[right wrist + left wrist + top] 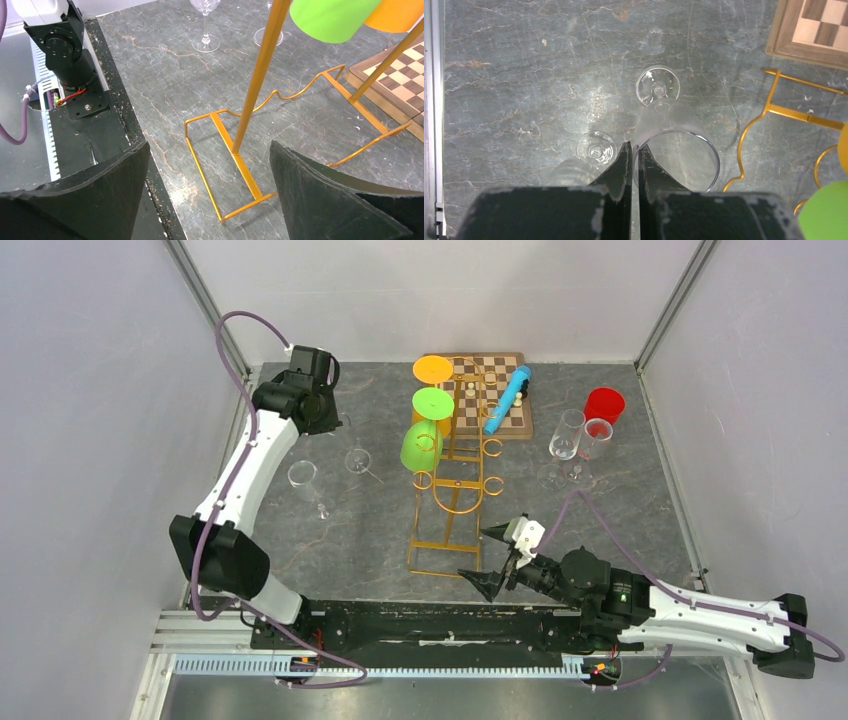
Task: Take the wine glass off the wine glass rack
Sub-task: Place the wine glass at the center of the board, then pick up the wine glass from the wine rack.
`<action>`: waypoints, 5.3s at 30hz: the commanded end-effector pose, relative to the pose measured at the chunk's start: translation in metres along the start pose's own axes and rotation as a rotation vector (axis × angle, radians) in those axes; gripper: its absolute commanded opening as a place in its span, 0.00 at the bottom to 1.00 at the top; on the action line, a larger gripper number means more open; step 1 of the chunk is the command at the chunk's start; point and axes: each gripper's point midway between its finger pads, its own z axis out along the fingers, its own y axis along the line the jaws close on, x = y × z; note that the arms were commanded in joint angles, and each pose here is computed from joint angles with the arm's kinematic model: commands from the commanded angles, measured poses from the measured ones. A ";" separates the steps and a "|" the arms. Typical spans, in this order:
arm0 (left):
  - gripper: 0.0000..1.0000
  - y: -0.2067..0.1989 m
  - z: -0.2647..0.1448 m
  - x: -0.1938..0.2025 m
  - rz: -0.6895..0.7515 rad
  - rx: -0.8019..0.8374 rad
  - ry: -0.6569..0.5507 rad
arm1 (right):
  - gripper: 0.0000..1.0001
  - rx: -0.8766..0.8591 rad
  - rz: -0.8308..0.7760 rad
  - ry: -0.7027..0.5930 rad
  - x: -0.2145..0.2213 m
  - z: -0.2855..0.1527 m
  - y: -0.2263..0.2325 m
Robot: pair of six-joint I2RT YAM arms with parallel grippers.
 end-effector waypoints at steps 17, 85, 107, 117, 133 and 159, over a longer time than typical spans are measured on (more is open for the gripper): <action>0.02 0.051 0.037 -0.019 -0.073 -0.129 0.050 | 0.98 0.047 0.118 0.008 0.008 -0.017 -0.008; 0.52 -0.150 -0.169 -0.048 -0.200 1.063 0.059 | 0.98 0.121 0.229 0.048 0.021 -0.020 -0.015; 0.37 -0.193 -0.172 -0.036 -0.188 1.156 0.175 | 0.98 0.131 0.253 0.031 0.024 -0.024 -0.017; 0.23 -0.194 -0.170 -0.035 -0.185 1.154 0.176 | 0.98 0.137 0.256 0.034 0.027 -0.024 -0.018; 0.02 -0.197 -0.172 -0.035 -0.173 1.164 0.178 | 0.98 0.141 0.259 0.038 0.030 -0.024 -0.018; 0.02 -0.181 -0.197 -0.048 -0.180 1.105 0.105 | 0.98 0.141 0.270 0.044 0.032 -0.023 -0.017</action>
